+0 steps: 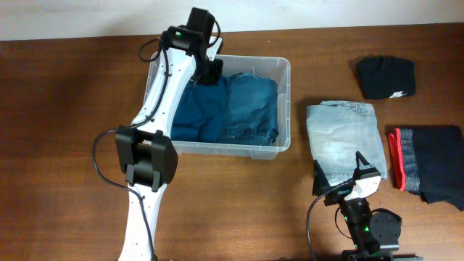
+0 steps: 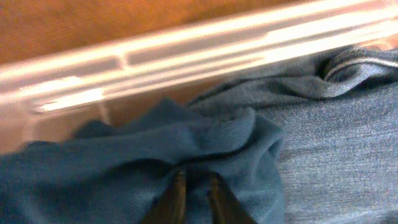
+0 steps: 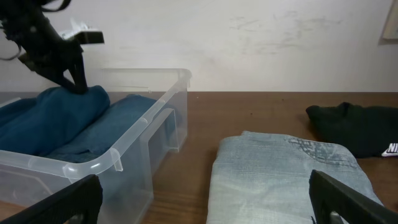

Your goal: Pack container

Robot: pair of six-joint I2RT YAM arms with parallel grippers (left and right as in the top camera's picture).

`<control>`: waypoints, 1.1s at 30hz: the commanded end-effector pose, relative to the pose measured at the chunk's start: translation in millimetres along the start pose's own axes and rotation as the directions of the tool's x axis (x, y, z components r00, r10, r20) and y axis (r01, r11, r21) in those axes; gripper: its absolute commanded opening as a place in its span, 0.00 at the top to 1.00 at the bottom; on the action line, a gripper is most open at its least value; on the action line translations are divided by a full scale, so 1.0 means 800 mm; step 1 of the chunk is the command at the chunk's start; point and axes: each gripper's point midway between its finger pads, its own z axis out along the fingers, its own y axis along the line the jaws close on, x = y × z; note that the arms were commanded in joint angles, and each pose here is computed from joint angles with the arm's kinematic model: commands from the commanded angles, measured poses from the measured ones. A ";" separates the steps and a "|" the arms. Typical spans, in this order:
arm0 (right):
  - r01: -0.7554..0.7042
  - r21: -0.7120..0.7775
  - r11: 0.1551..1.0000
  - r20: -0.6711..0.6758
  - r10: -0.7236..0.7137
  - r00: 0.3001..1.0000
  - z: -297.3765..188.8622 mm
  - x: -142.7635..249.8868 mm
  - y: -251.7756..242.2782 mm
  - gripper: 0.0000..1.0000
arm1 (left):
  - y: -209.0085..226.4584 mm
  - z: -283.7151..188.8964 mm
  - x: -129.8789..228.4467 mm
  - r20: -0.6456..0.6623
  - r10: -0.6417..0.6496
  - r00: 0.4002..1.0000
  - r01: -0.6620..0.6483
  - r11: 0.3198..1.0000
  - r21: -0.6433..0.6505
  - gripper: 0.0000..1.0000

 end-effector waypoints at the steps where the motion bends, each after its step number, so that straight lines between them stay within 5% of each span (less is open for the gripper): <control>1: -0.002 0.017 1.000 -0.003 0.002 1.000 0.000 0.003 -0.004 0.01 | 0.028 -0.073 -0.032 0.138 -0.001 0.990 0.016 0.994 -0.110 0.74; 4: -0.002 0.017 1.000 -0.003 0.002 1.000 0.000 0.003 -0.004 0.01 | 0.052 -0.092 -0.032 0.151 -0.011 0.988 0.040 0.980 -0.193 0.71; 9: -0.002 0.017 1.000 -0.003 0.002 1.000 0.000 0.003 -0.004 0.02 | 0.097 -0.118 -0.014 0.129 -0.050 0.990 0.086 0.954 -0.288 0.42; 12: -0.002 0.017 1.000 -0.003 0.002 1.000 0.000 0.003 -0.004 0.01 | 0.122 -0.134 0.004 0.100 -0.089 0.991 0.116 0.945 -0.306 0.35; 18: -0.002 0.017 1.000 -0.003 0.002 1.000 0.000 0.003 -0.004 0.02 | 0.177 -0.148 0.050 -0.003 -0.155 0.988 0.147 0.944 -0.296 0.34; 28: -0.002 0.017 1.000 -0.003 0.002 1.000 0.000 0.003 -0.004 0.02 | 0.179 -0.144 0.070 -0.054 -0.043 0.998 0.040 0.997 -0.060 0.33; 33: -0.002 0.017 1.000 -0.003 0.002 1.000 0.000 0.003 -0.004 0.02 | 0.173 -0.139 0.068 -0.056 -0.032 0.998 0.029 0.999 -0.044 0.33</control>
